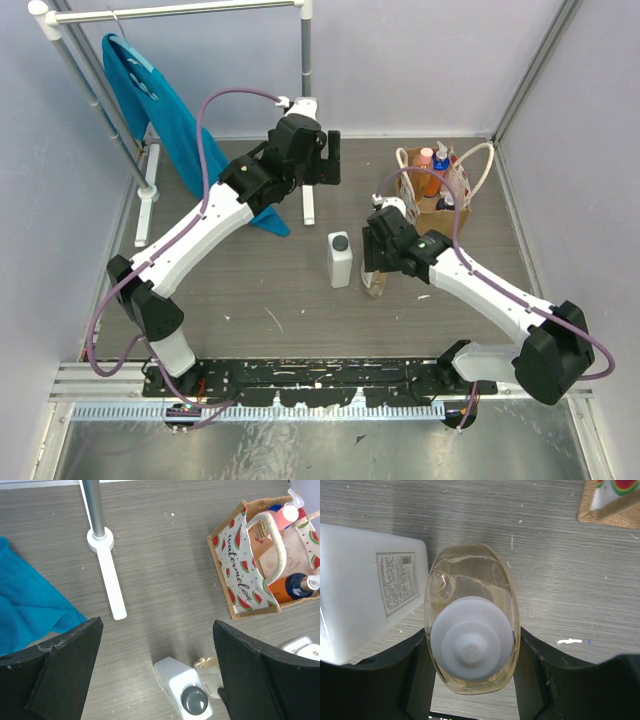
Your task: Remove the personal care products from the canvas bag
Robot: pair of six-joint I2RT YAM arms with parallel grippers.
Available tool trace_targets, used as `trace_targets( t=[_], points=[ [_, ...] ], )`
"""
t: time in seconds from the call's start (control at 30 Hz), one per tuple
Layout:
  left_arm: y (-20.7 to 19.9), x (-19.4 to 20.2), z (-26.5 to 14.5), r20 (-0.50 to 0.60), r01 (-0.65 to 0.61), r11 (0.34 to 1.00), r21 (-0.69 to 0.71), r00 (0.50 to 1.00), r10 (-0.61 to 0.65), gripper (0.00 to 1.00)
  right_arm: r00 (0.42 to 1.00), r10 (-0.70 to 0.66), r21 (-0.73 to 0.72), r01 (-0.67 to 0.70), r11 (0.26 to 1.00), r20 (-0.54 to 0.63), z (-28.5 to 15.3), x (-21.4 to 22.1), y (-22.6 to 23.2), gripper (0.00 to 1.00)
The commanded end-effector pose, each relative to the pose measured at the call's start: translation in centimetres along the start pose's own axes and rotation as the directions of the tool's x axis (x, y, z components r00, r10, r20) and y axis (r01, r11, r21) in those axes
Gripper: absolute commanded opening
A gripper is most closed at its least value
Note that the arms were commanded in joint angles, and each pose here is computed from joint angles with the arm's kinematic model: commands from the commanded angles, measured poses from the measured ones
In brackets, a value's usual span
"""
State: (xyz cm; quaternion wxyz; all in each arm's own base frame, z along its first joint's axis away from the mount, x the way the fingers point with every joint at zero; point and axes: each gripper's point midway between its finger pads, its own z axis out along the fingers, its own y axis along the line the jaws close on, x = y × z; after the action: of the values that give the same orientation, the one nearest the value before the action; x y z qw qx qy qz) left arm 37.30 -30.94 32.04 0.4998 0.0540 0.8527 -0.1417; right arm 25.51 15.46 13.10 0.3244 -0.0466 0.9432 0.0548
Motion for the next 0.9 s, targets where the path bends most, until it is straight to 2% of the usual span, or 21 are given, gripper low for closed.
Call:
trace_targets(
  t=[0.0, 0.17, 0.23, 0.37, 0.43, 0.63, 0.73, 0.87],
  points=[
    [-1.7, -1.5, 1.2, 0.016, 0.024, 0.995, 0.097, 1.0, -0.026, 0.98, 0.977, 0.079, -0.061, -0.068, 0.996, 0.2, -0.2, -4.8, 2.7, 0.28],
    [-4.1, -2.2, 2.4, 0.014, 0.005, 0.983, 0.185, 1.0, -0.008, 0.99, 0.981, 0.053, -0.04, -0.047, 0.998, 0.189, 0.1, -4.5, 2.9, 0.32],
    [-4.8, -2.3, 3.0, 0.009, 0.004, 0.977, 0.215, 1.0, -0.006, 0.98, 0.983, 0.045, -0.034, -0.04, 0.999, 0.179, 0.1, -4.3, 2.9, 0.46],
    [-5.9, -1.9, 4.4, -0.008, 0.004, 0.967, 0.254, 1.0, -0.002, 0.99, 0.98, 0.046, -0.041, -0.038, 0.998, 0.192, -1.1, -4.7, 3.1, 0.85],
    [-6.4, -1.8, 4.9, -0.009, 0.001, 0.962, 0.274, 1.0, 0.001, 0.99, 0.974, 0.059, -0.047, -0.05, 0.998, 0.218, -2.5, -5.4, 2.8, 0.98],
    [-7.7, -1.1, 6.3, -0.024, 0.001, 0.948, 0.317, 1.0, 0.007, 0.98, 0.922, 0.072, 0.054, -0.1, 0.994, 0.381, -8.1, -9.6, -0.6, 1.0],
    [-8.8, -1.1, 6.6, -0.032, 0.024, 0.931, 0.364, 0.999, -0.014, 0.98, 0.923, 0.08, 0.146, -0.145, 0.979, 0.376, -8.2, -11.0, -3.6, 1.0],
    [-9.9, -1.0, 7.0, -0.043, 0.05, 0.914, 0.403, 0.998, -0.036, 0.98, 0.918, 0.126, 0.166, -0.2, 0.966, 0.376, -6.6, -13.1, -7.2, 1.0]
  ],
)
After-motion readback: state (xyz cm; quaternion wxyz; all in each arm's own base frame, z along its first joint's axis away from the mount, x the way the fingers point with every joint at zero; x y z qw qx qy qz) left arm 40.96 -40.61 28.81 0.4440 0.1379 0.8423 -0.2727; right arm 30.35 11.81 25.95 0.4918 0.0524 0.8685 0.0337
